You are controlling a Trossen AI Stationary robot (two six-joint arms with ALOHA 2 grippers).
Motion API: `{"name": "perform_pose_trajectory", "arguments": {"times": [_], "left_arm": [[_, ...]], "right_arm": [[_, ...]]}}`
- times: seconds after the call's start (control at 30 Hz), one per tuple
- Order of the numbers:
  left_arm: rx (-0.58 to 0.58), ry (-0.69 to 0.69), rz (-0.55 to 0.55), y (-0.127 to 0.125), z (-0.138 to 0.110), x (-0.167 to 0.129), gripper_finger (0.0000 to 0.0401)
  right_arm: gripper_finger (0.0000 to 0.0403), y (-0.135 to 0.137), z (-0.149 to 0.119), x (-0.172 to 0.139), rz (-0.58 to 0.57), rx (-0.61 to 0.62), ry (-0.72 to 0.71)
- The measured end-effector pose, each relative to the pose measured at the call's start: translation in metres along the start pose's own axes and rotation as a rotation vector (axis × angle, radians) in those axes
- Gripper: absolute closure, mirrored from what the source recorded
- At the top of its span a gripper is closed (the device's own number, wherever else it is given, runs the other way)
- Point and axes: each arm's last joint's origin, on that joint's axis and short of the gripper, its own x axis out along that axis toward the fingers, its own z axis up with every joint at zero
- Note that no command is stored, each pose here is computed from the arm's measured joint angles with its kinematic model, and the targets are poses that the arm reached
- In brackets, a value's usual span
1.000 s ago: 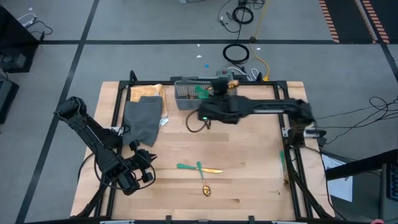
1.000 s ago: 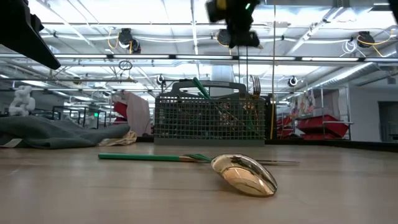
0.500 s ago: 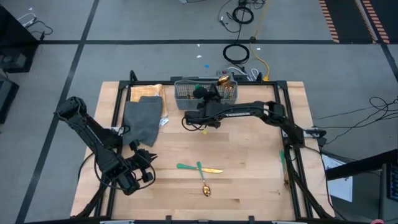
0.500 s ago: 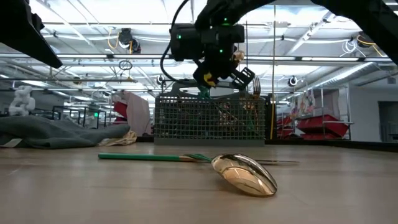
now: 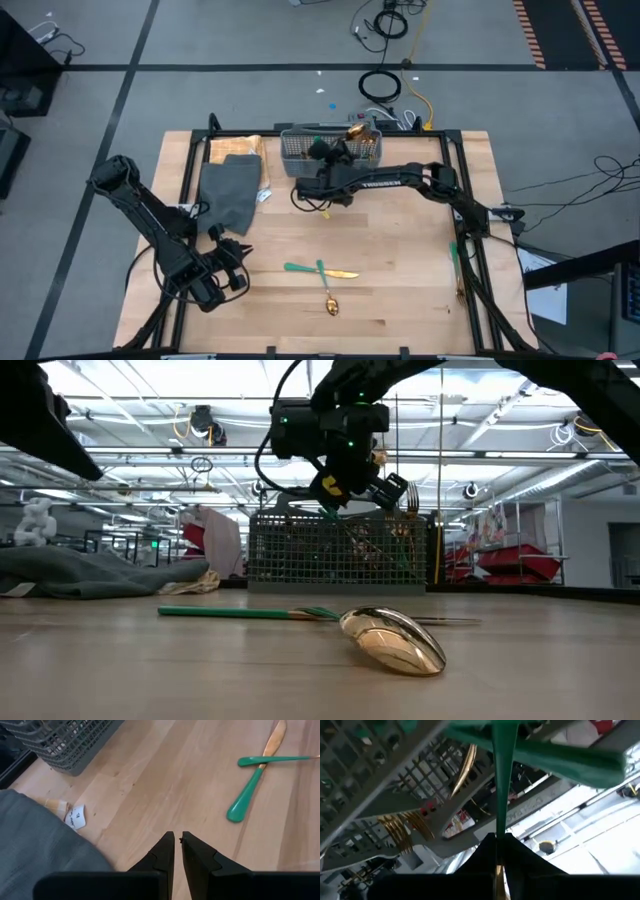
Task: Sort silverware
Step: Put the green spoon into the gray silverware basket, then put the green knife into the gray silverware basket
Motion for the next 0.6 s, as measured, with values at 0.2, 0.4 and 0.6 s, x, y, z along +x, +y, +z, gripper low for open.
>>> {"name": "perform_pose_trajectory", "arguments": {"times": [0.2,0.4,0.6], "left_arm": [[-0.010,0.022,-0.019,-0.001,-0.001,0.001,0.0357],[-0.018,0.022,-0.027,-0.002,-0.001,0.001,0.0357],[-0.017,0.022,-0.027,-0.002,-0.001,0.001,0.0357]], "right_arm": [[0.0346,-0.008,0.008,-0.008,-0.015,-0.043,-0.063],[0.0283,-0.011,0.011,-0.014,-0.039,-0.060,-0.075],[0.0236,-0.012,0.009,-0.017,-0.072,0.022,-0.016]]}}
